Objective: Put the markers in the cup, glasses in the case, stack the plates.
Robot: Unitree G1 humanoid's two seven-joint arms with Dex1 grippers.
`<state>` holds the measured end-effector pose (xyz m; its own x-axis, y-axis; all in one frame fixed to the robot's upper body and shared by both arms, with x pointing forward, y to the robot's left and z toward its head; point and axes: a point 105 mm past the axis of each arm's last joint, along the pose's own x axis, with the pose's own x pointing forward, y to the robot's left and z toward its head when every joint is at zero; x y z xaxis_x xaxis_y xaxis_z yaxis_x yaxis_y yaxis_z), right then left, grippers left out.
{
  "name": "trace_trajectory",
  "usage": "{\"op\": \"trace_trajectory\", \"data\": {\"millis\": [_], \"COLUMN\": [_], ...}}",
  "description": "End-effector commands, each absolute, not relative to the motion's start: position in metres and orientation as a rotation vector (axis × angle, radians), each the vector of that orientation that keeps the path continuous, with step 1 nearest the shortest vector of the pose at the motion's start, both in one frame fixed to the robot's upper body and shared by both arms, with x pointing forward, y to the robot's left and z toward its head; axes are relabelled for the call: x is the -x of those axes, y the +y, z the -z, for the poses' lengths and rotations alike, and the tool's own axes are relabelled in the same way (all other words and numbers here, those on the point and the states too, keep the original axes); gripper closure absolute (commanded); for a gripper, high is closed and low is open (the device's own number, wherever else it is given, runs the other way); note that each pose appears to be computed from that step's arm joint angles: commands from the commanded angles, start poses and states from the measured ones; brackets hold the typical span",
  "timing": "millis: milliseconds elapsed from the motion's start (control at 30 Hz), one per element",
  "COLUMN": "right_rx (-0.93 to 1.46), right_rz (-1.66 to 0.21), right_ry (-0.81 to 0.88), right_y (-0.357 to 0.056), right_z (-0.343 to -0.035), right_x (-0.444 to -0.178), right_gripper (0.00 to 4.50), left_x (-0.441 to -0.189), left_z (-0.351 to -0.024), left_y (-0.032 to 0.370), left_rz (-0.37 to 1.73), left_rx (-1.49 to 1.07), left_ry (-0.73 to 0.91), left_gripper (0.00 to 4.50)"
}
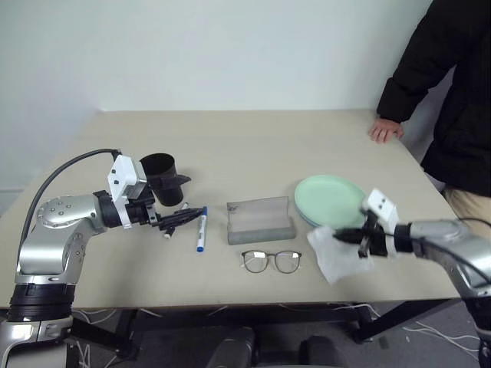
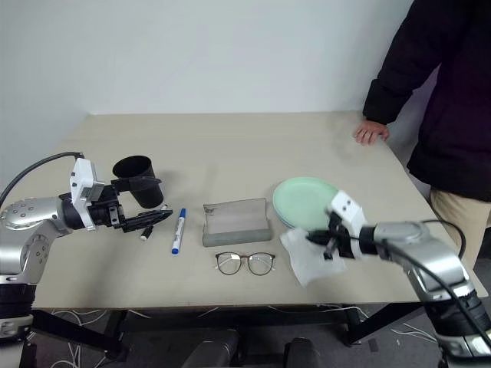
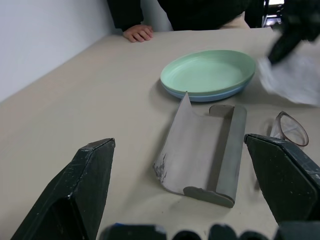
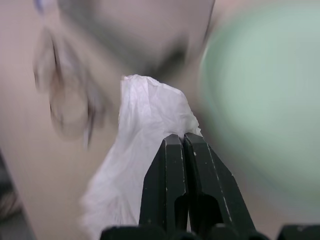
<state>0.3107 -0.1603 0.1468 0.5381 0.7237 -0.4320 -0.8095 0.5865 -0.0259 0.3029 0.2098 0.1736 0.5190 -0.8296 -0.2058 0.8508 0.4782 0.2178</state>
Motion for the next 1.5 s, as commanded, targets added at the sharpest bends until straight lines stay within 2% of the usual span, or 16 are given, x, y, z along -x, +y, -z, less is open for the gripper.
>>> {"op": "trace_trajectory", "data": {"millis": [33, 133, 300, 500, 667, 800, 900, 1033, 1167, 1400, 1500], "right_rx": [0.205, 0.221, 0.248, 0.28, 0.268, 0.218, 0.187, 0.29, 0.323, 0.457, 0.445], "right_rz": [-0.774, -0.652, -0.457, -0.386, -0.413, -0.471, -0.518, -0.53, -0.583, -0.878, -0.916], "right_ry": [0.29, 0.278, 0.325, 0.351, 0.359, 0.361, 0.36, 0.343, 0.288, 0.257, 0.287], "right_y": [-0.173, -0.184, -0.202, -0.208, -0.197, -0.181, -0.176, -0.186, -0.197, -0.198, -0.204], "right_z": [-0.179, -0.182, -0.165, -0.15, -0.146, -0.145, -0.149, -0.157, -0.182, -0.209, -0.217], "right_x": [-0.343, -0.366, -0.399, -0.414, -0.417, -0.416, -0.41, -0.402, -0.387, -0.324, -0.313], "right_gripper": [4.46, 4.46, 4.46, 4.46, 4.46, 3.55, 2.54, 1.19, 1.19, 1.19, 0.58], "left_x": [-0.304, -0.304, -0.304, -0.304, -0.304, -0.303, -0.303, -0.303, -0.303, -0.307, -0.306], "left_z": [-0.184, -0.184, -0.183, -0.184, -0.184, -0.183, -0.181, -0.178, -0.174, -0.158, -0.151], "left_y": [0.208, 0.208, 0.205, 0.205, 0.206, 0.204, 0.2, 0.194, 0.185, 0.165, 0.152], "left_rz": [1.032, 1.032, 1.034, 1.028, 1.025, 1.033, 1.05, 1.075, 1.116, 1.196, 1.249], "left_rx": [-0.332, -0.332, -0.327, -0.326, -0.327, -0.323, -0.321, -0.323, -0.317, -0.336, -0.352], "left_ry": [0.035, 0.034, 0.027, 0.021, 0.022, 0.025, 0.031, 0.038, 0.06, 0.138, 0.159], "left_gripper": [0.07, 0.07, 0.07, 0.07, 0.07, 0.07, 0.07, 0.07, 0.07, 0.07, 0.07]}}
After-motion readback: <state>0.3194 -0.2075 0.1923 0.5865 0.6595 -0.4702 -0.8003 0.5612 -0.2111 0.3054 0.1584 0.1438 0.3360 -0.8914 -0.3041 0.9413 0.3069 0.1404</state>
